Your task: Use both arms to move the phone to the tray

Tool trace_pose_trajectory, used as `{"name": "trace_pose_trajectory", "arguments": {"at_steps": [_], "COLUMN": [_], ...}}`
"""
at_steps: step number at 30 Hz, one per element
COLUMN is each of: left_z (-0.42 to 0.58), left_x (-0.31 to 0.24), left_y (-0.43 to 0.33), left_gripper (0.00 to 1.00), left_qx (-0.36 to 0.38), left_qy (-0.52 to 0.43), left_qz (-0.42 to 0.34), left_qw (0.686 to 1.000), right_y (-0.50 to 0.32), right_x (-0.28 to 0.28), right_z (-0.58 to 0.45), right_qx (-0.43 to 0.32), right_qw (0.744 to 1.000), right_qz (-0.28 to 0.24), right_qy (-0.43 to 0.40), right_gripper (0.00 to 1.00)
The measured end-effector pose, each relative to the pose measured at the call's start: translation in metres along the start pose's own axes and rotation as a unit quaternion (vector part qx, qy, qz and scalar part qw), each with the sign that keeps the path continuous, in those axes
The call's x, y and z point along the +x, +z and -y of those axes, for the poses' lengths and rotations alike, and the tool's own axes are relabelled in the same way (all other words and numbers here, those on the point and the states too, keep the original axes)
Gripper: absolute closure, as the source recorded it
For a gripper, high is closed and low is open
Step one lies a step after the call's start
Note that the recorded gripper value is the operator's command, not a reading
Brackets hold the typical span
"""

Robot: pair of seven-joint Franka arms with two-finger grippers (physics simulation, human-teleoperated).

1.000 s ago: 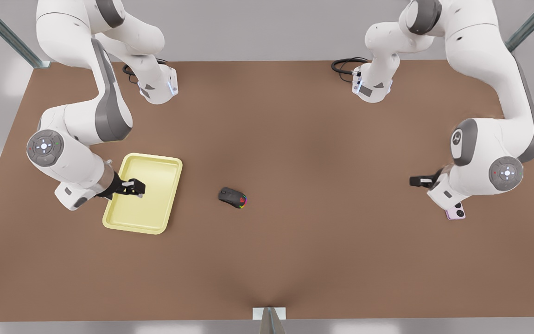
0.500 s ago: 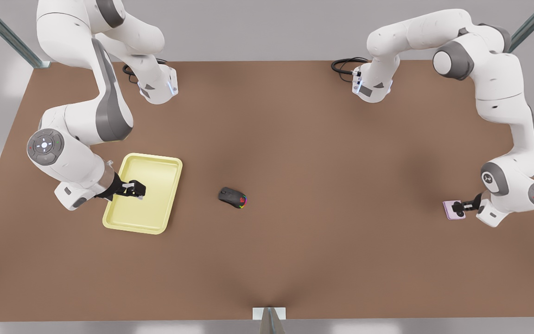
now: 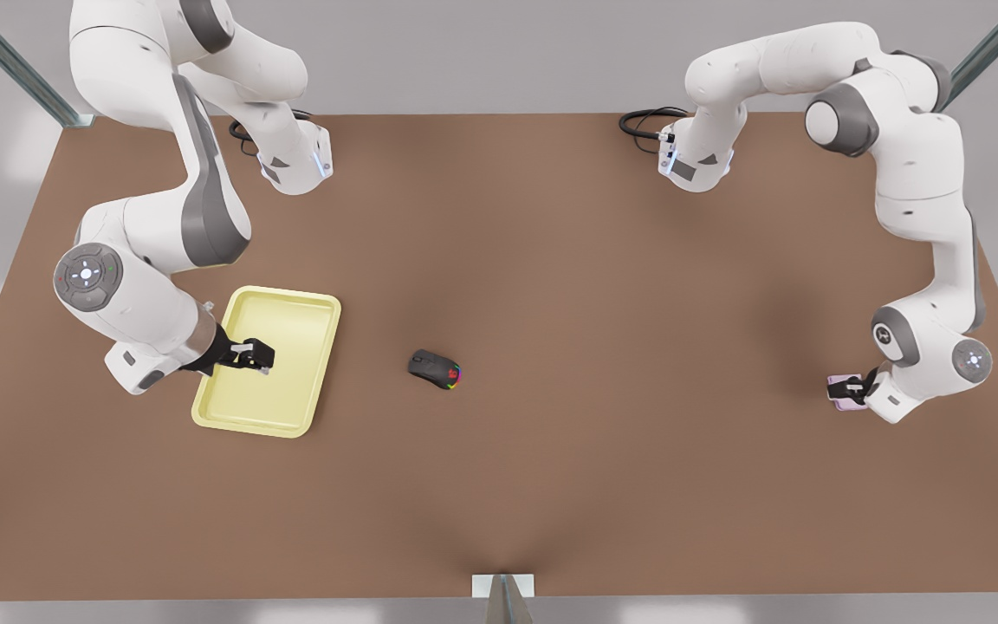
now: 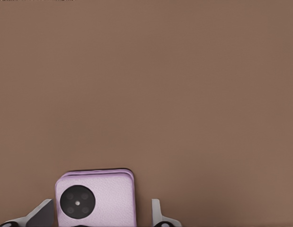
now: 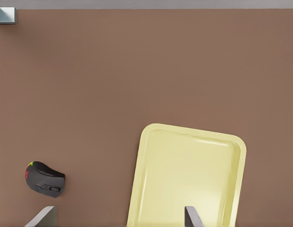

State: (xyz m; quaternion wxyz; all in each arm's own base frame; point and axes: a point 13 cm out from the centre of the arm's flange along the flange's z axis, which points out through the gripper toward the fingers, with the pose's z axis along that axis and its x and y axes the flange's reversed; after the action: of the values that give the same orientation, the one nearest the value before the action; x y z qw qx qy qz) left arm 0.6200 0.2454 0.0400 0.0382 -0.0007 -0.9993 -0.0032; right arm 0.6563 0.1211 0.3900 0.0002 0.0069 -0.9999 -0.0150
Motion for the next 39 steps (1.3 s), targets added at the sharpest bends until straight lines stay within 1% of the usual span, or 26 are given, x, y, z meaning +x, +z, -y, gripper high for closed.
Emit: {"name": "trace_pose_trajectory", "arguments": {"at_steps": [19, 21, 26, 27, 29, 37, 38, 39], "left_z": [-0.001, -0.002, -0.002, -0.002, -0.002, -0.003, -0.003, -0.003], "left_x": [0.001, 0.000, 0.001, 0.001, 0.001, 0.000, 0.000, 0.000], "left_y": [0.014, 0.012, 0.014, 0.015, 0.014, 0.011, 0.011, 0.012], "left_gripper": [0.00, 0.03, 0.04, 0.09, 0.12, 0.13, 0.18, 0.18], "left_qx": [0.000, -0.001, -0.002, -0.002, -0.002, -0.003, -0.003, -0.003], "left_qy": [-0.030, -0.034, -0.043, -0.044, -0.047, -0.058, -0.060, -0.061], "left_qz": [-0.003, -0.002, -0.003, -0.003, -0.003, -0.002, -0.002, -0.002], "left_qw": [1.000, 0.999, 0.999, 0.999, 0.999, 0.998, 0.998, 0.998], "right_y": [0.001, 0.001, 0.001, 0.001, 0.002, 0.002, 0.002, 0.002], "right_x": [0.000, 0.000, -0.001, -0.001, 0.000, 0.000, 0.000, 0.000], "right_z": [0.004, 0.004, 0.008, 0.009, 0.008, 0.008, 0.008, 0.008], "right_qx": [0.000, 0.000, 0.000, 0.000, 0.000, 0.000, 0.000, 0.000], "right_qw": [1.000, 1.000, 1.000, 1.000, 1.000, 1.000, 1.000, 1.000], "right_qz": [-0.001, -0.001, -0.002, -0.002, -0.003, -0.004, -0.004, -0.004], "right_qy": [0.006, 0.006, 0.008, 0.009, 0.008, 0.008, 0.008, 0.007], "right_gripper": [0.00, 0.00, 0.00, 0.00, 0.00, 0.00, 0.00, 0.00]}}
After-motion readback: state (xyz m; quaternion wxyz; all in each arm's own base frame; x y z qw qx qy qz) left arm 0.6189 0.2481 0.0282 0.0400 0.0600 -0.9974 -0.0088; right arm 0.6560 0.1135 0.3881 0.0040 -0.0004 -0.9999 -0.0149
